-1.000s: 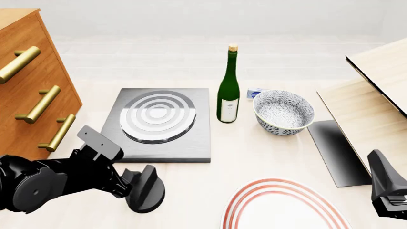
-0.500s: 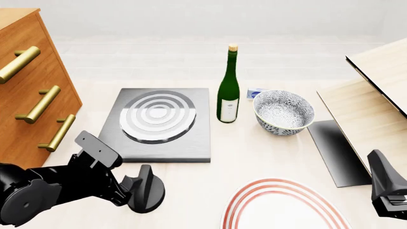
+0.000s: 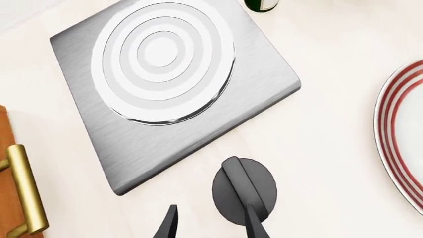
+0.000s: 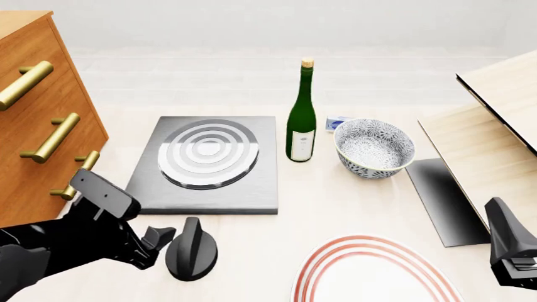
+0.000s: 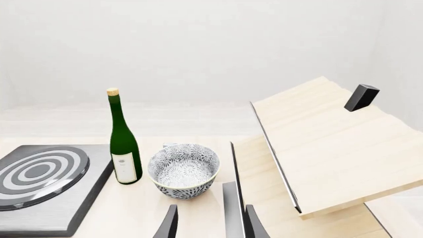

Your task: Turn on the stove.

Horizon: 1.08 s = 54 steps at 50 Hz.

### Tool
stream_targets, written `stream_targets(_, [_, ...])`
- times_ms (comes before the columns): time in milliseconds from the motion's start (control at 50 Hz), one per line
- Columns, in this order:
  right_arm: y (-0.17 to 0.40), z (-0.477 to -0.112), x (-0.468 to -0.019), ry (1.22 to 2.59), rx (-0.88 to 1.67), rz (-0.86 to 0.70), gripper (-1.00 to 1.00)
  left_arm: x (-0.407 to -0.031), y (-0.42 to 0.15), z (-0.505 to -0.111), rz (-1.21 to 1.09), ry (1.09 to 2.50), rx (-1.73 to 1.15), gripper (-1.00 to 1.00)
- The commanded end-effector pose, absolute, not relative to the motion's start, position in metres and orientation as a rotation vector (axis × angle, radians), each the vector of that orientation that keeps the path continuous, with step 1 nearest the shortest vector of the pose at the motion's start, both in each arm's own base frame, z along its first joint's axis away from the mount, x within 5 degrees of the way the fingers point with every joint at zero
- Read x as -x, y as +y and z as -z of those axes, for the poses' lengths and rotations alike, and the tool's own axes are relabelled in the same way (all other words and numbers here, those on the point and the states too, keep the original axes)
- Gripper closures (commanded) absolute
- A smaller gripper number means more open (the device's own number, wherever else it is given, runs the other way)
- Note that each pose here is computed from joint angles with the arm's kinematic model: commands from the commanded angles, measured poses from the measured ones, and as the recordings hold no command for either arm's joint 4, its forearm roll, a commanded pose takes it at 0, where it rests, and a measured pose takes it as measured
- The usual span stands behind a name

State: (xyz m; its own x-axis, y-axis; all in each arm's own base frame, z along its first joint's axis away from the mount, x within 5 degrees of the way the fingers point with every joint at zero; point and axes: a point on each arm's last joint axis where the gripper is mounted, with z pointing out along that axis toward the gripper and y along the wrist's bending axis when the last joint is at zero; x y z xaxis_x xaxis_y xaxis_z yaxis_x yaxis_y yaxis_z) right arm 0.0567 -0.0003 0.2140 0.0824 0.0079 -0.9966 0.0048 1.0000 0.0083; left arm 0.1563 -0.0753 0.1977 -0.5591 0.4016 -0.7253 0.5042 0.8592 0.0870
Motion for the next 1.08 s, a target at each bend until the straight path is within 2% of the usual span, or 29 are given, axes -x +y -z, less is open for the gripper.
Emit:
stream_targets(20, [0.0,-0.214,-0.057,1.489,-0.011,-0.003,-1.0,-0.149,-0.069,-0.209,0.187,2.198,-0.581,-1.0])
stream_targets(340, [0.0,-0.214,-0.057,1.488,-0.011,-0.002,-1.0,-0.141,-0.059,-0.224,0.224,2.14,-0.431,-1.0])
stream_targets(640, [0.0,-0.214,-0.057,1.488,-0.01,-0.002,-1.0,-0.12,-0.041,-0.25,0.242,1.985,-0.281,-1.0])
stream_targets(740, [0.0,-0.214,-0.057,1.489,-0.012,-0.003,-1.0,-0.106,-0.039,-0.262,0.27,1.892,-0.285,-1.0])
stream_targets(1080, [0.0,-0.214,-0.057,1.489,-0.011,-0.003,-1.0,-0.104,-0.036,-0.264,0.263,1.878,-0.271,-1.0])
